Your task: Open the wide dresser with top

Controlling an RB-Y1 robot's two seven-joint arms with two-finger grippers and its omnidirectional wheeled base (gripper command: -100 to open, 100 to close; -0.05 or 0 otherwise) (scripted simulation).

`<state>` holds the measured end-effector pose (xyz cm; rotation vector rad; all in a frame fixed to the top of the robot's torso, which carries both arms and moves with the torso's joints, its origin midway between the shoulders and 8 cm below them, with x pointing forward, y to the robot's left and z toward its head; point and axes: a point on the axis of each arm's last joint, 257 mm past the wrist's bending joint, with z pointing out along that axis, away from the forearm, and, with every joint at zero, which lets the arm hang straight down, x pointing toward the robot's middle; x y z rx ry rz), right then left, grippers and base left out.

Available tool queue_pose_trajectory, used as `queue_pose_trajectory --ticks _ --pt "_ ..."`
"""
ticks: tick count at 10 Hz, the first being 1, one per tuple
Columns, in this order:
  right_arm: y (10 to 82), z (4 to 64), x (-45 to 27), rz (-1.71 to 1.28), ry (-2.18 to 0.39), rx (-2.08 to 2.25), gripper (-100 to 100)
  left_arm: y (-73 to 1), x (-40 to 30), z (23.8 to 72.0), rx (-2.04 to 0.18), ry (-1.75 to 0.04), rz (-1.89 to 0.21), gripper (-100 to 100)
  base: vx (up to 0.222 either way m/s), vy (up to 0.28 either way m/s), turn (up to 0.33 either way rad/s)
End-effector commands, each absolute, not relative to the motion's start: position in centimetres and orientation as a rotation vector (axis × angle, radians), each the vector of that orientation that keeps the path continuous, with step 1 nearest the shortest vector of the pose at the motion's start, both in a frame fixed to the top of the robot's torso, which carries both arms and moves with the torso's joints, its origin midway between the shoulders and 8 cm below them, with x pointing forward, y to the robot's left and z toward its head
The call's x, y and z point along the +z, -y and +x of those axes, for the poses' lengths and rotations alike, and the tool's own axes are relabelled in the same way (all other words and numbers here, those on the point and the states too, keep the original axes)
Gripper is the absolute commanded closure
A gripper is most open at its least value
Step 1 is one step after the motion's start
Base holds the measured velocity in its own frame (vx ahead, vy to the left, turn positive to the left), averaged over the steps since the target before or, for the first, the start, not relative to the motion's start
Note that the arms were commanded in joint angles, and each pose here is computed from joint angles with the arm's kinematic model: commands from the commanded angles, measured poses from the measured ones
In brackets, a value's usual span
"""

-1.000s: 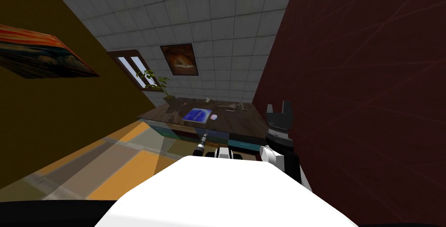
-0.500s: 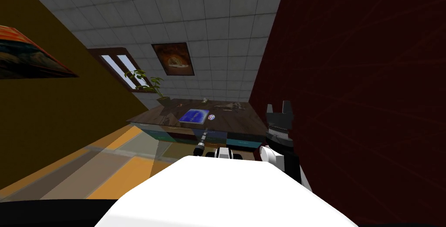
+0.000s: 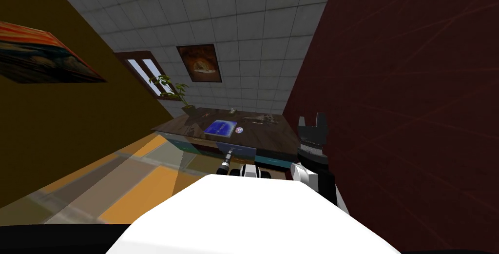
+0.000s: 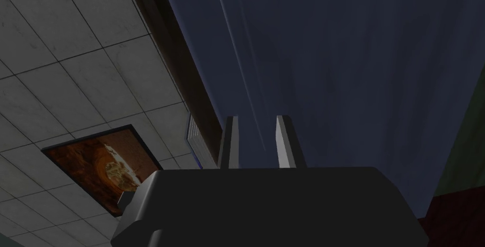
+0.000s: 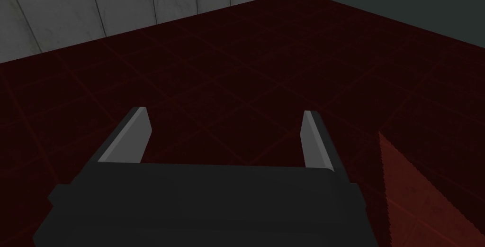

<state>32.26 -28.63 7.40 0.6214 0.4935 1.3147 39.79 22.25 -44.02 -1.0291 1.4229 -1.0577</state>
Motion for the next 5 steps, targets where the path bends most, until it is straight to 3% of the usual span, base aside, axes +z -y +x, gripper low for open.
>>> queue_pose_trajectory --ticks 1,3,5 --pt "28.63 32.26 7.4 0.621 -0.493 1.315 0 -22.09 -43.11 40.71 -1.071 -1.412 -1.011 100 -0.128 0.02 0.013" --pt "28.63 32.27 7.4 0.621 -0.493 1.315 0 -22.04 -42.8 41.01 -1.076 -1.409 -1.004 100 -0.099 -0.003 0.007" --pt "28.63 32.26 7.4 0.621 -0.494 1.315 0 -21.98 -42.49 41.31 -1.081 -1.405 -0.998 100 -0.03 0.001 0.005"
